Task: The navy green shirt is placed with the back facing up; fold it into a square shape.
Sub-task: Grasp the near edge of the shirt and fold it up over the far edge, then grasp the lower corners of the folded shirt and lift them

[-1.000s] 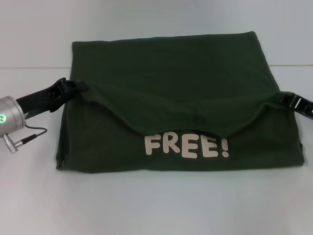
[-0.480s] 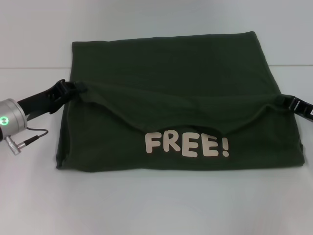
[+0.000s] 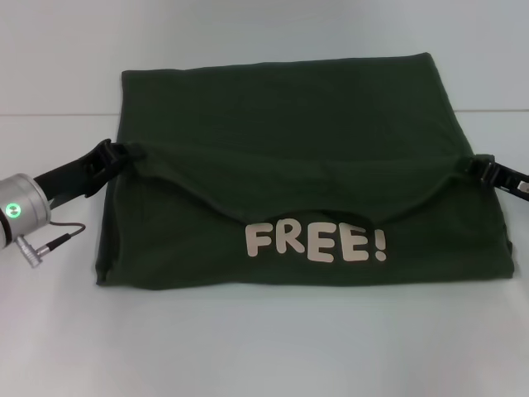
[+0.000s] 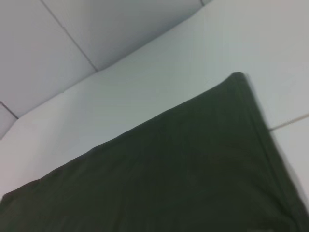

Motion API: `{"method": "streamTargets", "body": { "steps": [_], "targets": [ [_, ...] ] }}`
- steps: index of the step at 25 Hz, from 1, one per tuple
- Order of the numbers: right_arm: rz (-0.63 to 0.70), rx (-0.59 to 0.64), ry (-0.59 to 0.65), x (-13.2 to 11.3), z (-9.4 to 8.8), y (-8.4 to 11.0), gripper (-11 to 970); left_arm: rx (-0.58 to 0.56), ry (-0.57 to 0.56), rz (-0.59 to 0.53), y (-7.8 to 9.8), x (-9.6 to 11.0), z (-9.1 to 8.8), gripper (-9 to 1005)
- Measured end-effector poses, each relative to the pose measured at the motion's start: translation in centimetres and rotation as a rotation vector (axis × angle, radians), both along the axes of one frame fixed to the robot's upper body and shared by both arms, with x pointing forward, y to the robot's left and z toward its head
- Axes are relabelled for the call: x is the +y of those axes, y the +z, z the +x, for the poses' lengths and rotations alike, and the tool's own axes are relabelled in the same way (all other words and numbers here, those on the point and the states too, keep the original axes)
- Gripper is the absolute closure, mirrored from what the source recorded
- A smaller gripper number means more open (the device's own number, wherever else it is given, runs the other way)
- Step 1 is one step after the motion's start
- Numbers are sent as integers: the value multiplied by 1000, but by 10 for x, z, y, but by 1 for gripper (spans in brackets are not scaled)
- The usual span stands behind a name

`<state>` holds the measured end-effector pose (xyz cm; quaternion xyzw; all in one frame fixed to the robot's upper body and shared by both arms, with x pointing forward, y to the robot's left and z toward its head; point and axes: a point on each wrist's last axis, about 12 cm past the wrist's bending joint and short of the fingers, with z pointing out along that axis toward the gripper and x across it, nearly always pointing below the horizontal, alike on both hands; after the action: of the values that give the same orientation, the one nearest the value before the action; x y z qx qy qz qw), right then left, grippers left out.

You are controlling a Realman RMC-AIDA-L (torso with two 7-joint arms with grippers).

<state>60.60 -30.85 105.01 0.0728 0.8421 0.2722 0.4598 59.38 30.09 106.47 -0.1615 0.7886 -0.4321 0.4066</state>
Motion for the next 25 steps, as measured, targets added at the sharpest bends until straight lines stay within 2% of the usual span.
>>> {"method": "streamTargets", "body": {
  "steps": [9, 12, 15, 19, 23, 25],
  "targets": [
    [27, 3, 69, -2, -7, 2, 541, -28, -8, -4, -6, 1, -11, 830],
    [36, 24, 104, -2, -8, 4, 474, -17, 3, -20, -7, 3, -14, 643],
    [61, 56, 158, -5, -13, 6, 374, -11, -37, -59, -4, 6, -20, 578],
    [110, 58, 238, -16, -30, 11, 219, 18, -186, -53, 10, 21, -34, 492],
    [117, -7, 412, -19, -52, 20, 60, 122, -296, 29, 20, 41, -47, 405],
    [90, -51, 531, -14, -63, 23, 19, 175, -318, 72, 23, 49, -50, 312]
  ]
}}
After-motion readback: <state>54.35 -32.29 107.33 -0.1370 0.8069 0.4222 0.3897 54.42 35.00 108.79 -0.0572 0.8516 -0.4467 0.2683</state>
